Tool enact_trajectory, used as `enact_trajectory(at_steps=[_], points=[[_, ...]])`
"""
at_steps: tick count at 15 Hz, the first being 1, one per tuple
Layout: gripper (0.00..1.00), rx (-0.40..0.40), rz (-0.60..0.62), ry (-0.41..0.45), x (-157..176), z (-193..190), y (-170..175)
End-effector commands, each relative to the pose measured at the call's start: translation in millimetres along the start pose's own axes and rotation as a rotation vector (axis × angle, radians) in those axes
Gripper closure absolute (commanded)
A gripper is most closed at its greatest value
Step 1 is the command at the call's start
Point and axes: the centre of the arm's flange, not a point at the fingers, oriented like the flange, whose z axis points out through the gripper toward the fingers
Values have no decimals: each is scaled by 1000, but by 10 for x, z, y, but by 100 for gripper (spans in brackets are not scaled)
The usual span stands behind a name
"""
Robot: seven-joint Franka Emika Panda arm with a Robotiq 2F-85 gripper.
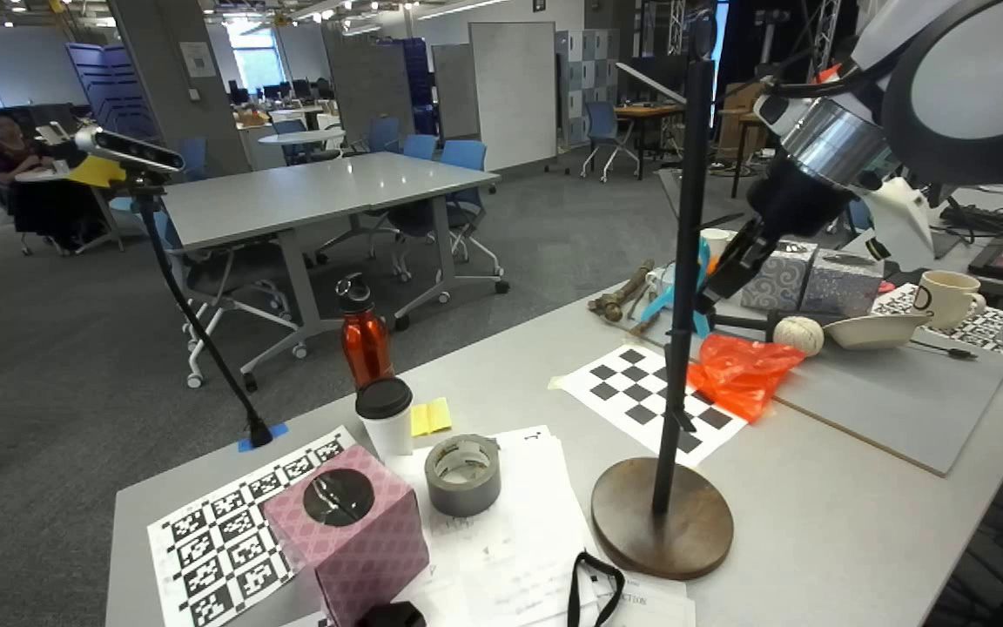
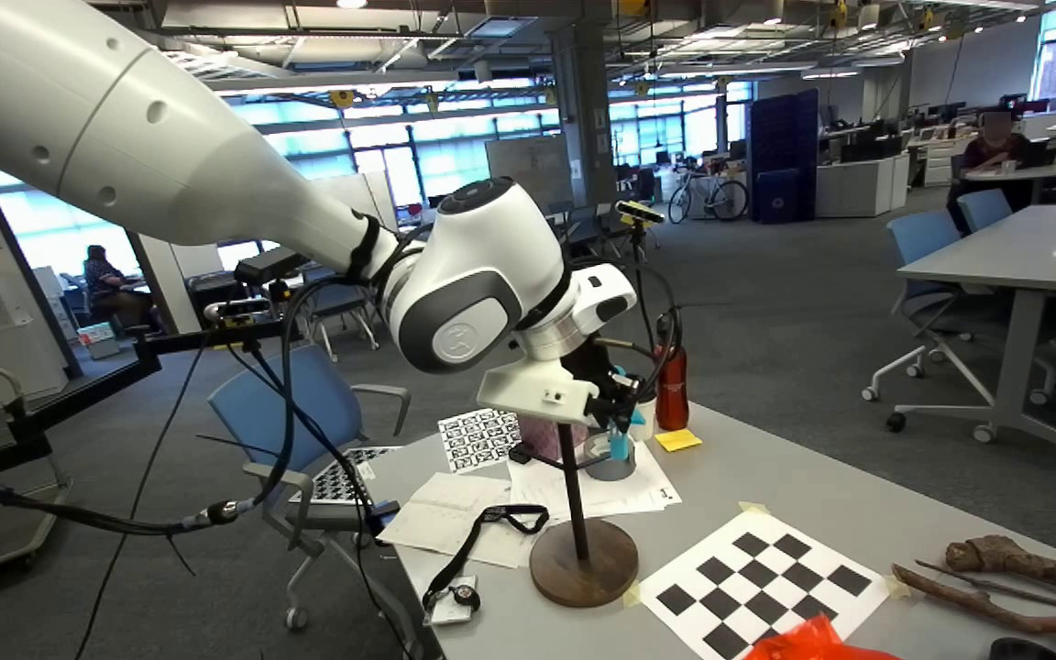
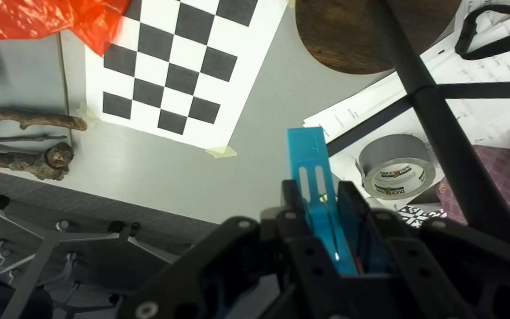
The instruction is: Take the peg from the black pole and put it upright on the table
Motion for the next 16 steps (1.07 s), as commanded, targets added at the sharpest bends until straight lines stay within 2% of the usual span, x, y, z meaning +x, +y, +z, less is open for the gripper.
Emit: enact_trajectory(at_steps=[1,11,16], points=[[93,-40,-33,30,67,-42,116],[93,-121,-55,4,-92,-121,397],[93,-127,-34,-11,-207,-109,502]])
